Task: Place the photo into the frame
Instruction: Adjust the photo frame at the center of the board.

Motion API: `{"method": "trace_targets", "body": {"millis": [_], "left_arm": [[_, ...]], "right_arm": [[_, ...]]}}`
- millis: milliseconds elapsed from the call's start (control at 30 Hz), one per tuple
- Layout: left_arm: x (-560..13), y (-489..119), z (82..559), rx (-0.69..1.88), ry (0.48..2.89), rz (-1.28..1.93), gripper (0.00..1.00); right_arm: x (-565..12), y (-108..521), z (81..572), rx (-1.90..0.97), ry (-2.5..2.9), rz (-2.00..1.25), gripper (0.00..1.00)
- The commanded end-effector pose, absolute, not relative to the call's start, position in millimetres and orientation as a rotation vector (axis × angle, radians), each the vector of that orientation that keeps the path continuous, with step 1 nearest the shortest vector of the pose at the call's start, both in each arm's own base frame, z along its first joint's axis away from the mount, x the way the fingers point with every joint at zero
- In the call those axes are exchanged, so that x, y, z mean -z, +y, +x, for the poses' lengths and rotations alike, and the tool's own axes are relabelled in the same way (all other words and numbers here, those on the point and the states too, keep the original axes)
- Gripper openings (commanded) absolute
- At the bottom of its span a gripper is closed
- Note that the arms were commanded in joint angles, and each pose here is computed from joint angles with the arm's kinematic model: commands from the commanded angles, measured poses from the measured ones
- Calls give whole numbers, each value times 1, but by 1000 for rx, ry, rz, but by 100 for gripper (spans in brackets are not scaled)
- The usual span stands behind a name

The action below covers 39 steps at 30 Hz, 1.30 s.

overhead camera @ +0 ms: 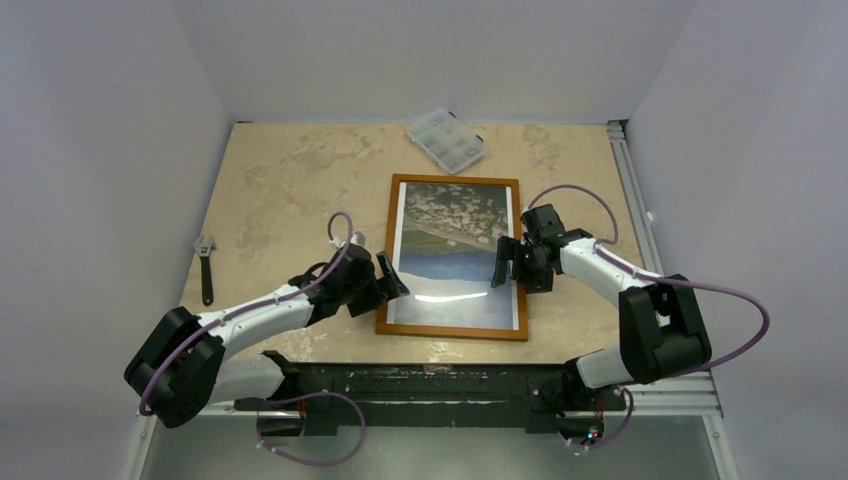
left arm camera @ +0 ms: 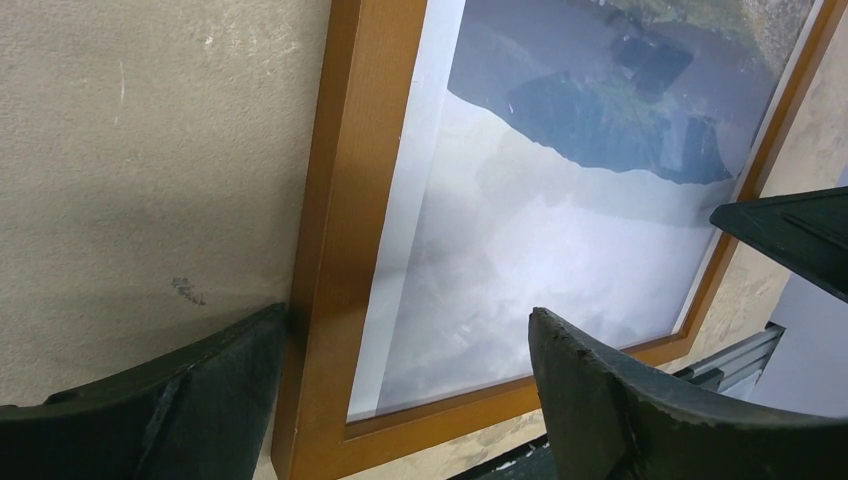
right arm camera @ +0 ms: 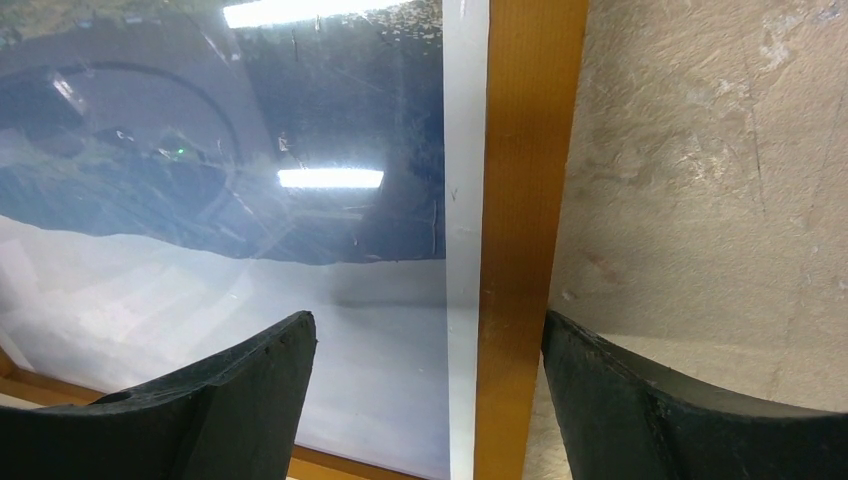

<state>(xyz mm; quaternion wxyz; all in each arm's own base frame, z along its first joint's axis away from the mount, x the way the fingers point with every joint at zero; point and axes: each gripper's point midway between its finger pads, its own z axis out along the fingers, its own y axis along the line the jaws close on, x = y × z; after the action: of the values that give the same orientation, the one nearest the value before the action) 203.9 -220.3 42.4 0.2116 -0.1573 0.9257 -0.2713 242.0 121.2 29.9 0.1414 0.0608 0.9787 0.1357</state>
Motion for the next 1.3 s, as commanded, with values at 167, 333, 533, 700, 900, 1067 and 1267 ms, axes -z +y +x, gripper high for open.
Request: {"method": "trace_targets", "body": {"millis": [167, 333, 533, 700, 900, 1067, 1267], "left_arm": [[-7, -204, 160, 642, 2771, -476, 87], [-10, -202, 160, 645, 2750, -482, 86], [-12, -197, 160, 639, 2723, -497, 87], [-20, -190, 162, 620, 2682, -494, 94], [-39, -184, 168, 656, 2575, -496, 100], [-63, -187, 174, 772, 2452, -470, 100], [-93, -195, 178, 926, 2303, -408, 100]], "right_arm": [[-43, 141, 267, -513, 2745, 129, 81], [-44, 143, 267, -528, 2734, 114, 81], [-46, 140, 266, -514, 2724, 106, 81], [-56, 138, 264, -507, 2700, 104, 83], [-75, 134, 256, -519, 2635, 90, 91], [-92, 135, 243, -574, 2568, 60, 98], [-115, 140, 225, -673, 2490, 16, 98]]}}
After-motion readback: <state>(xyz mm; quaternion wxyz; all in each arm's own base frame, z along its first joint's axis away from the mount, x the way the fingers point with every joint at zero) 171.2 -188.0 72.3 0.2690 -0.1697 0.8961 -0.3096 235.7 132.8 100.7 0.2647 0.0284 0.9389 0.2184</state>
